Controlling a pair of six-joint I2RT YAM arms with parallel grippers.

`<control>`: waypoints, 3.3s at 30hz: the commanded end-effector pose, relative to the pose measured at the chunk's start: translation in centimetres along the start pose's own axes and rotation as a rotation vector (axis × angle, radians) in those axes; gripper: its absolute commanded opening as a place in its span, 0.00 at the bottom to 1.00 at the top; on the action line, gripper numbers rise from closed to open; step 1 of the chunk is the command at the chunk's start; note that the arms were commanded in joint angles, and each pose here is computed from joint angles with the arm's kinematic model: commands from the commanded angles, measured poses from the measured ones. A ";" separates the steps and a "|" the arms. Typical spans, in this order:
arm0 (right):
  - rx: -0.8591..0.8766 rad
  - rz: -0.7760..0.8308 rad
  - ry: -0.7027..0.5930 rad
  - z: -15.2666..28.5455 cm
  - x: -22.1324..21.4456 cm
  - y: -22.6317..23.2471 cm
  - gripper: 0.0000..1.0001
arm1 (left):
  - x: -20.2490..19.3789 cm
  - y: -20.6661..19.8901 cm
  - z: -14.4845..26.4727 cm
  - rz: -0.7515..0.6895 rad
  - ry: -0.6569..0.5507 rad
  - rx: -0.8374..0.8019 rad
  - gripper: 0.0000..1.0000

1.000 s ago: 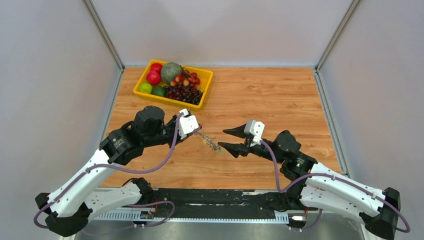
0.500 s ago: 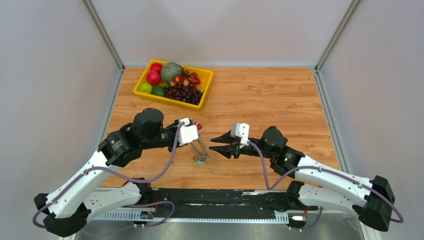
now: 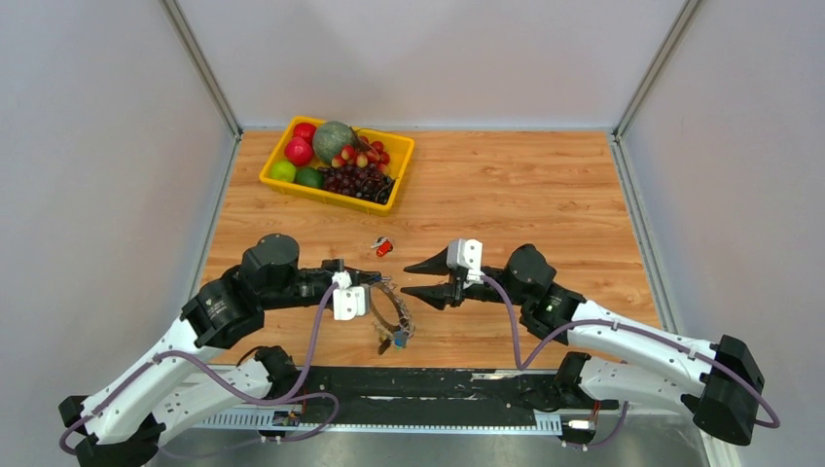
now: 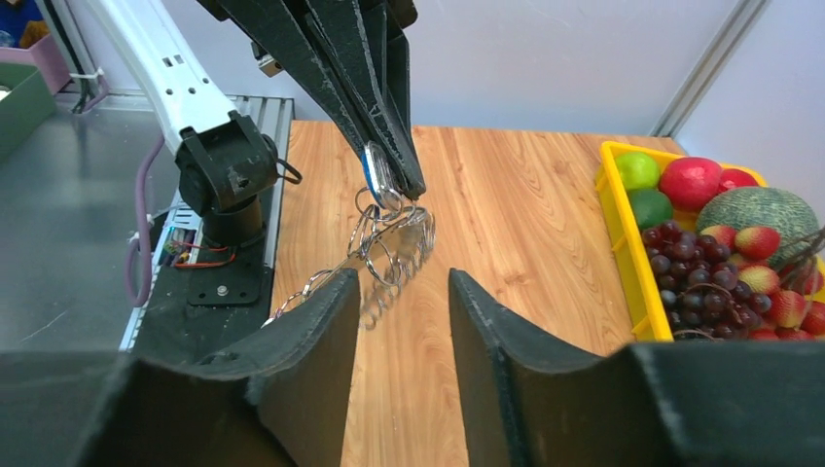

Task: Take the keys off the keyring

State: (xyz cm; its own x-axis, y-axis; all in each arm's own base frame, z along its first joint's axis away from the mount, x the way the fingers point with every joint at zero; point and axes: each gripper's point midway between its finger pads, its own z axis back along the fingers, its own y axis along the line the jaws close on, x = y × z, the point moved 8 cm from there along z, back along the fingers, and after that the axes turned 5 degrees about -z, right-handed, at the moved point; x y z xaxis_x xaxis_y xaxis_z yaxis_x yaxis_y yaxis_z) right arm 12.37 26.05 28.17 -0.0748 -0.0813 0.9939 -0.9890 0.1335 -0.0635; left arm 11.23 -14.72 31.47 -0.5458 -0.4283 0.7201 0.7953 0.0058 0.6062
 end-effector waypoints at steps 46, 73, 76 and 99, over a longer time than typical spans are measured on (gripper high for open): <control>-0.122 -0.115 0.033 -1.6 2.6 -0.9 0.05 | 3.4 1.1 0.3 -0.131 -0.239 0.032 0.00; 0.158 -0.130 0.035 -0.3 1.3 2.4 0.31 | 2.6 1.6 -0.7 -0.084 -0.201 0.070 0.00; 0.192 -0.187 0.021 -0.7 1.0 2.8 0.31 | 2.3 1.8 -1.0 -0.073 -0.184 0.077 0.00; 0.047 -0.078 -0.051 -0.3 3.0 1.4 0.19 | 2.7 1.2 -1.6 -0.073 -0.263 0.048 0.00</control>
State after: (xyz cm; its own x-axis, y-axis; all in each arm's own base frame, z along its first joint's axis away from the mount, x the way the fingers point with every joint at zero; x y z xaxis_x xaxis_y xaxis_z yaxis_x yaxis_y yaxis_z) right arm 10.89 26.22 29.18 0.0469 -0.0800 0.9957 -0.9952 0.0819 0.0534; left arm 11.51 -16.87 31.57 -0.6095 -0.2778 0.7425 0.7730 -0.0003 0.6344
